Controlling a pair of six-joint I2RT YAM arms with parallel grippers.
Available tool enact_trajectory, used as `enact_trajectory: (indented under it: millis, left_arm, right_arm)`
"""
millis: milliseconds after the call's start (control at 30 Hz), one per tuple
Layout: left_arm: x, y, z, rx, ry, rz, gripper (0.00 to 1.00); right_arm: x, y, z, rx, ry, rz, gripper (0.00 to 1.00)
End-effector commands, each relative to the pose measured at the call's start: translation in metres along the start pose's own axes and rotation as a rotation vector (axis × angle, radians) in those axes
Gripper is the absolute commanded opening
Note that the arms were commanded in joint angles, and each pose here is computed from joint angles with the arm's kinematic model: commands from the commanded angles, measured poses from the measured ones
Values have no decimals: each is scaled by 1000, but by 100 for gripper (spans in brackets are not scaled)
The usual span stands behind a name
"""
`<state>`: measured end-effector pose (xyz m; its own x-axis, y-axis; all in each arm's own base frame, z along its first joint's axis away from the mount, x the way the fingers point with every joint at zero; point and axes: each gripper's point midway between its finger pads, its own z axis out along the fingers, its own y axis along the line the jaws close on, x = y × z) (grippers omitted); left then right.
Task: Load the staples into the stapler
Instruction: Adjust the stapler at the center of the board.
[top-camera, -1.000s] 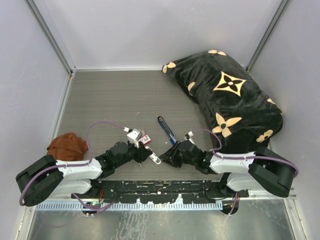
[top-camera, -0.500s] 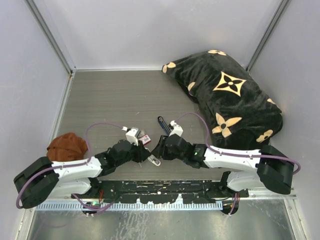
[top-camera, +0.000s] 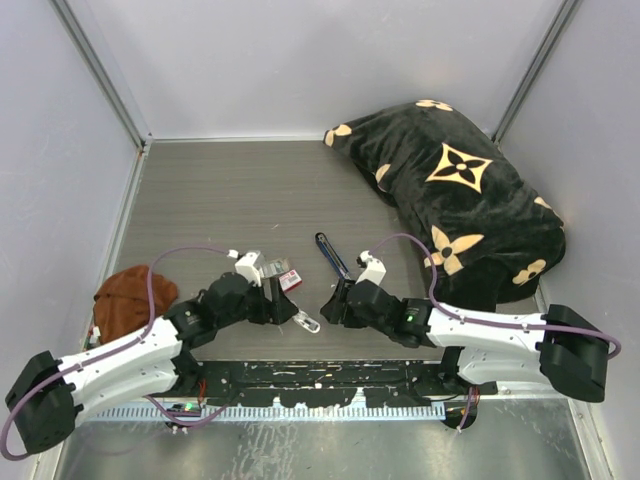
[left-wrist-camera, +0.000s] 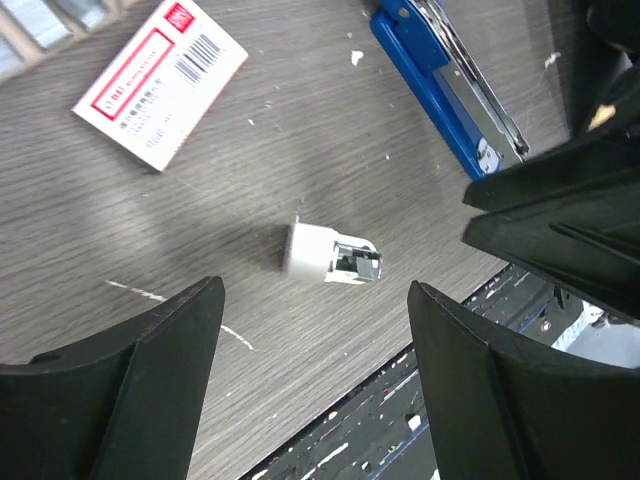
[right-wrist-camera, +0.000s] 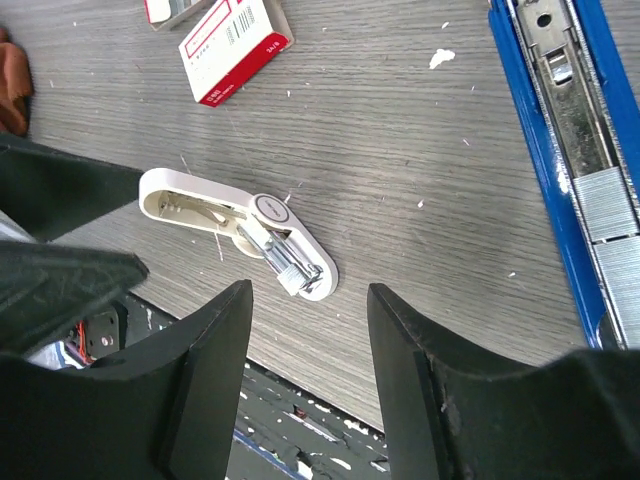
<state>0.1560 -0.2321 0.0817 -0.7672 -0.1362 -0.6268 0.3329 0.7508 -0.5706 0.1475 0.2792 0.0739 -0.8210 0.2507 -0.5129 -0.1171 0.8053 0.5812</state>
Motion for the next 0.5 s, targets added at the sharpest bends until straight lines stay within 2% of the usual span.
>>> enact_trajectory:
  millis: [0,167,300,467]
  left_arm:
    - [-7,4,-6,-17,87,-46,76]
    - [-18,-11,3,100,149,-45,73]
    - [-14,-17,9,122,234,-3,65]
    - [-7,-22,11,155,295,-3,32]
  right_arm:
    - [-11,1,-5,-15,-62,23,56]
    - [-9,0,-6,-18,-54,21,56]
    - [-11,-1,-6,-13,-61,19,56]
    - [-13,-3,-6,12,-70,-7,56]
